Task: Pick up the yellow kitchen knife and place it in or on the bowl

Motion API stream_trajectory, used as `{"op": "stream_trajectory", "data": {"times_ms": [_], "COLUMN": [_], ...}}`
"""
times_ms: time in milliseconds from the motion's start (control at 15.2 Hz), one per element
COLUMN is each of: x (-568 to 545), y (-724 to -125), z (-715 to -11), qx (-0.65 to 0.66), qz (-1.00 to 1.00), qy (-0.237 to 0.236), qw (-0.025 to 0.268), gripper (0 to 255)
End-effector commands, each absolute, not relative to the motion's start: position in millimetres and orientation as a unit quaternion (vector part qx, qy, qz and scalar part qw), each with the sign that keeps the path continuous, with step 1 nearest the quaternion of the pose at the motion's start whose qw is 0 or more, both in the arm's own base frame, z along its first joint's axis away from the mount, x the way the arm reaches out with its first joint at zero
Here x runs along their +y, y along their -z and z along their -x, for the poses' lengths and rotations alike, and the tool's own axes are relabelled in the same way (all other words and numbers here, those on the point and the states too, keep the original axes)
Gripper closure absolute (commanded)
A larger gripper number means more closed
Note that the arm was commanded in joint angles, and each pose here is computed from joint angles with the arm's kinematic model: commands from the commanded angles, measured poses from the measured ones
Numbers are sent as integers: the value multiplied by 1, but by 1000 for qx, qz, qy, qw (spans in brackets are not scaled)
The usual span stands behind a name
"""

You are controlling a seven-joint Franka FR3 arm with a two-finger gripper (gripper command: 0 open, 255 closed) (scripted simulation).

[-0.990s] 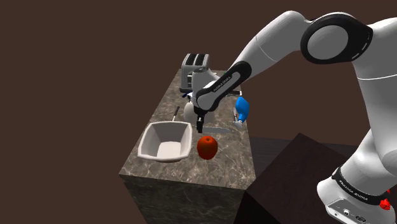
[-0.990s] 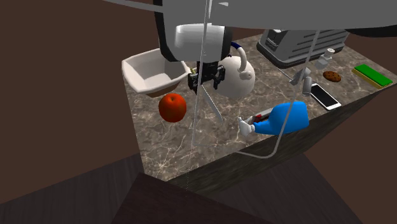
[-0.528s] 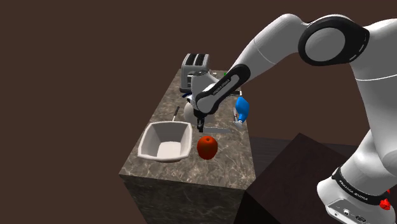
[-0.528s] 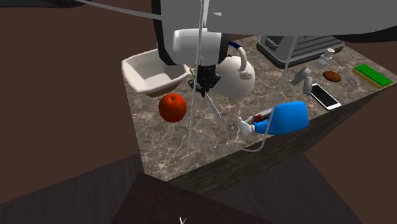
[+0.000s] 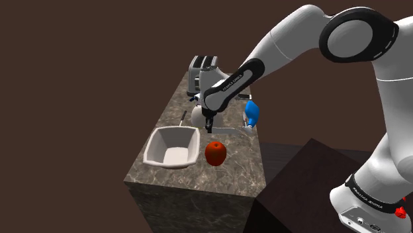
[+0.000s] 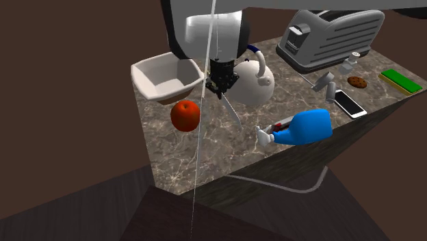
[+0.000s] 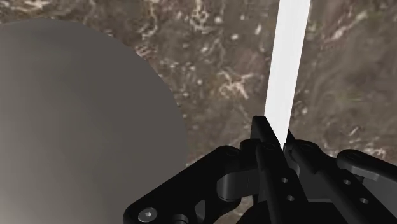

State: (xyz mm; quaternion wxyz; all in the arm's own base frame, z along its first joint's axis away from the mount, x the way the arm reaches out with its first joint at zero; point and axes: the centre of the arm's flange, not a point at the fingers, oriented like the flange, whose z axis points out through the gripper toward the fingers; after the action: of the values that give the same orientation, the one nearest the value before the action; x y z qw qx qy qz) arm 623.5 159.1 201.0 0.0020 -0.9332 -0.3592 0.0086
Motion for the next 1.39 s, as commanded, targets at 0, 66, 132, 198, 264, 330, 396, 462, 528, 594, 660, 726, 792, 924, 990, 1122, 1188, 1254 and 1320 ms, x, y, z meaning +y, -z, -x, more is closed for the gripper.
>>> {"op": "stream_trajectory", "data": {"times_ms": [0,66,132,198,264,330,396,462,528,594,660,726,792,924,990,1122,1188,1254,1320], "x": [159,159,159,159,159,159,159,159,159,159,159,159,159,159,159,159,159,159,159], "y": [-212,-217,-223,-228,-233,-238,-244,-249,-254,-260,-265,-270,-275,-286,-291,-302,-307,-312,-318], "z": [-623,-623,-623,-623,-623,-623,-623,-623,-623,-623,-623,-623,-623,-623,-623,-623,-623,-623,-623], "qx": [-359,-359,-359,-359,-359,-359,-359,-359,-359,-359,-359,-359,-359,-359,-359,-359,-359,-359,-359], "qz": [933,933,933,933,933,933,933,933,933,933,933,933,933,933,933,933,933,933,933], "qy": [-9,-9,-9,-9,-9,-9,-9,-9,-9,-9,-9,-9,-9,-9,-9,-9,-9,-9,-9], "qw": [2,2,2,2,2,2,2,2,2,2,2,2,2,2,2,2,2,2,2], "gripper": [255,255,255,255,255,255,255,255,255,255,255,255,255,255,255,255,255,255,255]}}
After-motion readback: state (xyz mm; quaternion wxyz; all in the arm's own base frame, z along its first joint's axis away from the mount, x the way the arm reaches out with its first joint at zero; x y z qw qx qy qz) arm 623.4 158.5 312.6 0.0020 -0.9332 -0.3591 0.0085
